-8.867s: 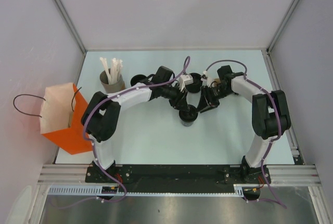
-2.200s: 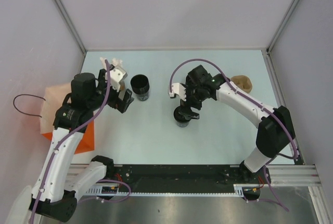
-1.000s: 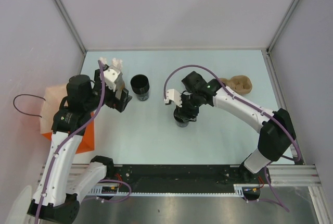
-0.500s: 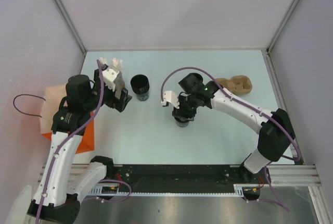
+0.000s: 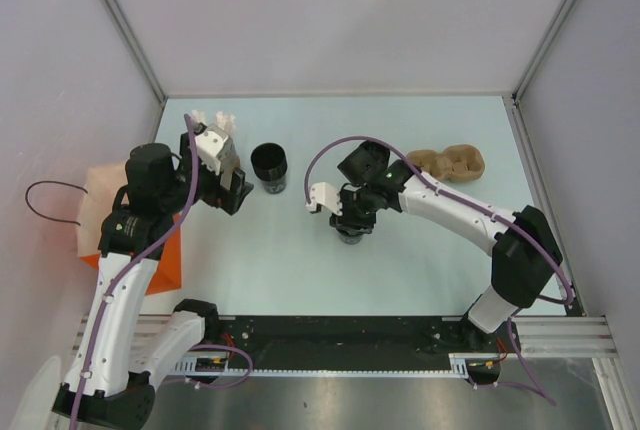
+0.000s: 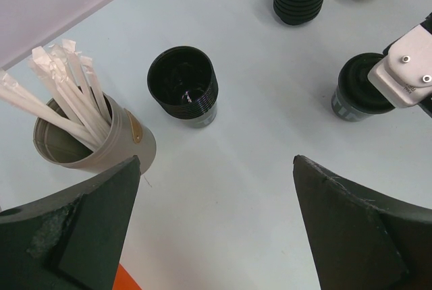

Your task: Pack the takeout coffee

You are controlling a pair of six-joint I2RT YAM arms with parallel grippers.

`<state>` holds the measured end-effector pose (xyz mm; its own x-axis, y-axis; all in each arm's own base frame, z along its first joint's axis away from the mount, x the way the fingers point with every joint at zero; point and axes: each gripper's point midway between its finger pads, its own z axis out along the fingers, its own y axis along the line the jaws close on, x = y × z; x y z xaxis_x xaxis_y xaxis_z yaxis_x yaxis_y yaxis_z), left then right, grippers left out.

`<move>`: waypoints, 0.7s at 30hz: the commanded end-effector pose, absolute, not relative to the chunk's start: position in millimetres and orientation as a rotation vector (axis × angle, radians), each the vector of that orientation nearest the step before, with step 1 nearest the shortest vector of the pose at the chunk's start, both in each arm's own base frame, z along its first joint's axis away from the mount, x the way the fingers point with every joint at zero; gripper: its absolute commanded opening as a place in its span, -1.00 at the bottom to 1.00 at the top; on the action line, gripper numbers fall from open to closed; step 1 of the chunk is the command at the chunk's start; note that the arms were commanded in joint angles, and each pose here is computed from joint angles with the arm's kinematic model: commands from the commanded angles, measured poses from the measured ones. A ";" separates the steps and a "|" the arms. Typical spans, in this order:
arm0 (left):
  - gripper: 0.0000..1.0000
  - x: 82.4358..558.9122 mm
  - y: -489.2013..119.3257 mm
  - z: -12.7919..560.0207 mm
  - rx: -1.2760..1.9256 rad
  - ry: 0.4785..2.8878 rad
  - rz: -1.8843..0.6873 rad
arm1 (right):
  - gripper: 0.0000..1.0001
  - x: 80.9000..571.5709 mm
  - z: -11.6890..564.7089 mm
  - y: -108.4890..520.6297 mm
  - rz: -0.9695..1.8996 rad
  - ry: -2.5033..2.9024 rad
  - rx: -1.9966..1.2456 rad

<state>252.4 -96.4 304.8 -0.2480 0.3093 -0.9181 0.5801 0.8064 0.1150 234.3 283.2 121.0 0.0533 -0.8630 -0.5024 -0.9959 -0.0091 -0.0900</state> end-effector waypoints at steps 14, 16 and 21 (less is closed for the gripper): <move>1.00 256.0 -92.7 320.6 0.656 1.830 -0.282 | -1.00 237.9 137.8 272.3 0.264 1.799 -1.937; 0.99 256.9 -88.7 325.5 0.654 1.832 -0.253 | -1.00 239.9 142.4 267.7 0.227 1.809 -1.918; 1.00 261.8 -80.6 349.9 0.680 1.824 -0.178 | -1.00 255.8 160.9 251.3 0.081 1.869 -1.775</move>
<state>257.7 -92.8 316.2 -0.2635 0.3219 -0.9094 0.5702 0.8124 0.1224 243.2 266.9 132.5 0.0803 -0.9015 -0.4253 -0.9753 0.0169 -0.2200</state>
